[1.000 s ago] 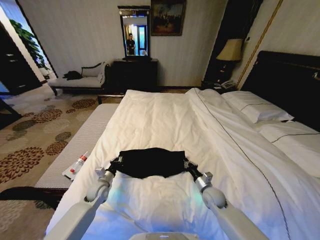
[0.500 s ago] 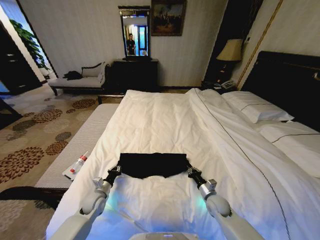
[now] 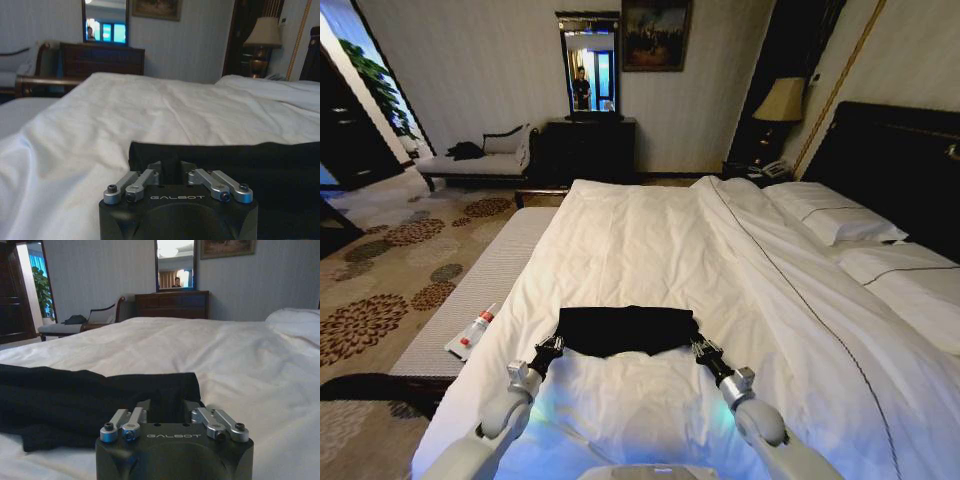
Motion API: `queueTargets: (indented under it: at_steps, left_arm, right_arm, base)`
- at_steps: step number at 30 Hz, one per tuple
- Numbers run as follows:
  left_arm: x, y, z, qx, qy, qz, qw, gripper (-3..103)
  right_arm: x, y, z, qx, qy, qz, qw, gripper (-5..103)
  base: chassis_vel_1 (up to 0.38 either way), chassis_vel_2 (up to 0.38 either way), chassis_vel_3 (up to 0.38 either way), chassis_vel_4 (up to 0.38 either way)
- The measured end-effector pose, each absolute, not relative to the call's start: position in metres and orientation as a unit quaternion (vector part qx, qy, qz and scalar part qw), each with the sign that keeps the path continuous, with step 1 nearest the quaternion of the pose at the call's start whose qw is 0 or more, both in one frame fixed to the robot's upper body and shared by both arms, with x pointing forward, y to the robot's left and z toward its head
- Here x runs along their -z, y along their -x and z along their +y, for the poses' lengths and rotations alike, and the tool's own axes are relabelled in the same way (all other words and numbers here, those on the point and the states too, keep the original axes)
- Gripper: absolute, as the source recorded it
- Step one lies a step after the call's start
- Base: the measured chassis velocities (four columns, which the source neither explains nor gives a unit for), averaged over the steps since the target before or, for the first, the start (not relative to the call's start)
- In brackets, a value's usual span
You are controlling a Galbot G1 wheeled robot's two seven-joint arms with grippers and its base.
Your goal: Fold the clothes on the bed.
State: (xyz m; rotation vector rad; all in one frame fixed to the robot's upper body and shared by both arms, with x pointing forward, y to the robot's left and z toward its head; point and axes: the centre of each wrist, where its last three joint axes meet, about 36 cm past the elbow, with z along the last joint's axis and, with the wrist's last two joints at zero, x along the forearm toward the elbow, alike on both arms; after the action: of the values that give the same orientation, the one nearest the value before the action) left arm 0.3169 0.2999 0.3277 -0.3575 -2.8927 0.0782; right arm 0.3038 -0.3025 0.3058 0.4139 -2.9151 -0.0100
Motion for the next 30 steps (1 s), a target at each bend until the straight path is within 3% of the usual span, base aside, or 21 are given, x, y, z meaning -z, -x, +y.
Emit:
queueTargets:
  at_steps: [2, 3, 4, 6, 9, 11, 12, 13, 15, 16, 19, 21, 23, 30]
  left_arm:
    - [-0.340, -0.309, 0.303, -0.021, 0.111, -0.989, 0.096, 35]
    - [-0.344, -0.305, 0.305, -0.019, 0.105, -0.990, 0.087, 40]
    - [-0.348, -0.299, 0.308, -0.018, 0.094, -0.992, 0.078, 45]
    - [-0.351, -0.294, 0.309, -0.021, 0.087, -0.993, 0.074, 45]
    - [-0.360, -0.262, 0.321, -0.031, 0.064, -0.995, 0.066, 62]
    - [-0.361, -0.255, 0.323, -0.029, 0.061, -0.996, 0.066, 68]
    - [-0.361, -0.242, 0.326, -0.024, 0.056, -0.996, 0.067, 68]
    - [-0.361, -0.224, 0.329, -0.009, 0.049, -0.996, 0.075, 78]
    - [-0.358, -0.204, 0.328, 0.011, 0.055, -0.995, 0.082, 84]
    - [-0.358, -0.204, 0.328, 0.011, 0.055, -0.995, 0.082, 84]
    - [-0.355, -0.175, 0.327, 0.018, 0.061, -0.995, 0.083, 97]
    - [-0.354, -0.165, 0.329, 0.020, 0.057, -0.995, 0.083, 97]
    - [-0.352, -0.122, 0.335, 0.017, 0.045, -0.995, 0.087, 100]
    - [-0.341, -0.077, 0.335, 0.014, 0.022, -0.996, 0.087, 100]
  right_arm:
    - [-0.318, -0.291, -0.307, 0.004, -0.133, -0.988, 0.081, 49]
    - [-0.322, -0.285, -0.308, 0.008, -0.127, -0.989, 0.076, 49]
    - [-0.327, -0.277, -0.309, 0.012, -0.121, -0.990, 0.075, 61]
    - [-0.330, -0.273, -0.310, 0.013, -0.119, -0.990, 0.074, 61]
    - [-0.350, -0.268, -0.314, -0.002, -0.129, -0.990, 0.061, 77]
    - [-0.353, -0.270, -0.314, -0.006, -0.131, -0.990, 0.058, 82]
    - [-0.358, -0.275, -0.314, -0.012, -0.133, -0.989, 0.054, 82]
    - [-0.363, -0.282, -0.314, -0.018, -0.136, -0.989, 0.050, 88]
    - [-0.362, -0.284, -0.315, -0.023, -0.128, -0.990, 0.052, 97]
    - [-0.362, -0.284, -0.315, -0.023, -0.128, -0.990, 0.052, 97]
    - [-0.353, -0.288, -0.320, -0.033, -0.119, -0.990, 0.061, 99]
    - [-0.352, -0.294, -0.320, -0.036, -0.122, -0.990, 0.060, 100]
    - [-0.350, -0.319, -0.313, -0.036, -0.140, -0.987, 0.066, 100]
    - [-0.345, -0.371, -0.296, -0.032, -0.171, -0.982, 0.068, 100]
  base:
    - [0.000, 0.000, 0.000, 0.000]
    - [0.000, 0.000, 0.000, 0.000]
    - [0.000, 0.000, 0.000, 0.000]
    - [0.000, 0.000, 0.000, 0.000]
    - [0.000, 0.000, 0.000, 0.000]
    - [0.000, 0.000, 0.000, 0.000]
    - [0.000, 0.000, 0.000, 0.000]
    - [0.000, 0.000, 0.000, 0.000]
    - [0.000, 0.000, 0.000, 0.000]
    - [0.000, 0.000, 0.000, 0.000]
    - [0.000, 0.000, 0.000, 0.000]
    - [0.000, 0.000, 0.000, 0.000]
    - [0.000, 0.000, 0.000, 0.000]
    - [0.000, 0.000, 0.000, 0.000]
